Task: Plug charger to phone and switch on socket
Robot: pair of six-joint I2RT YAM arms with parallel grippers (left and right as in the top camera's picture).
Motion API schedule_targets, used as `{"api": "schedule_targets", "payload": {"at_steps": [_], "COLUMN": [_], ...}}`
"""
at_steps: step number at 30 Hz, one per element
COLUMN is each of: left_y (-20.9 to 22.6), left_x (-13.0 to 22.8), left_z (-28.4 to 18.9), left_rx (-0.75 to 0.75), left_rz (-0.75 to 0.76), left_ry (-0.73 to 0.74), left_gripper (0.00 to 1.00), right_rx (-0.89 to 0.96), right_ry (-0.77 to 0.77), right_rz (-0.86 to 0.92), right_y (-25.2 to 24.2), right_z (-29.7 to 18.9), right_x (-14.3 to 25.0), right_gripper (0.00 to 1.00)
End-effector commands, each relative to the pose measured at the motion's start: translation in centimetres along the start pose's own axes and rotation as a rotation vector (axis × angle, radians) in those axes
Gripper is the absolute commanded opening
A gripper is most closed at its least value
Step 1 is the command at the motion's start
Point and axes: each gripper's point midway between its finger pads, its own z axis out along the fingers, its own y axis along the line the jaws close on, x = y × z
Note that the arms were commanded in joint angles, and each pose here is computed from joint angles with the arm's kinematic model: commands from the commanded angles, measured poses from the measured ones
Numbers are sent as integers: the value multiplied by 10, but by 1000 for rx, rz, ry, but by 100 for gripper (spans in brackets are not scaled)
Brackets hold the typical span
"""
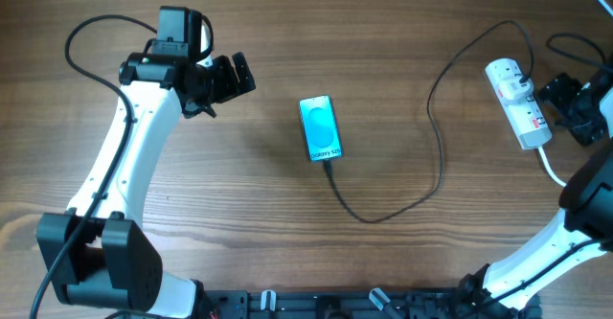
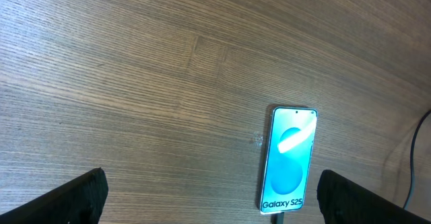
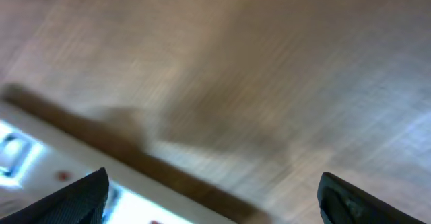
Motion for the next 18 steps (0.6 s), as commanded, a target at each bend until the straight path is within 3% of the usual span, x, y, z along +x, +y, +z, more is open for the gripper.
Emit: {"api": "schedule_targets", "payload": {"at_steps": [1,18], "left_y": [4,4], "left_x": [-1,-1], "left_z": [-1,-1], "left_rx": [-13,-13], "left_rz": [-1,-1], "left_ry": [-8,-8], "left_gripper": [100,100], "right_rx": [-86,-36], "right_ry": [49,152], "right_rz": [-39,-29], "right_y": [13,-1], "right_z": [8,15], "right_x": [12,45], "right_gripper": [100,100]}}
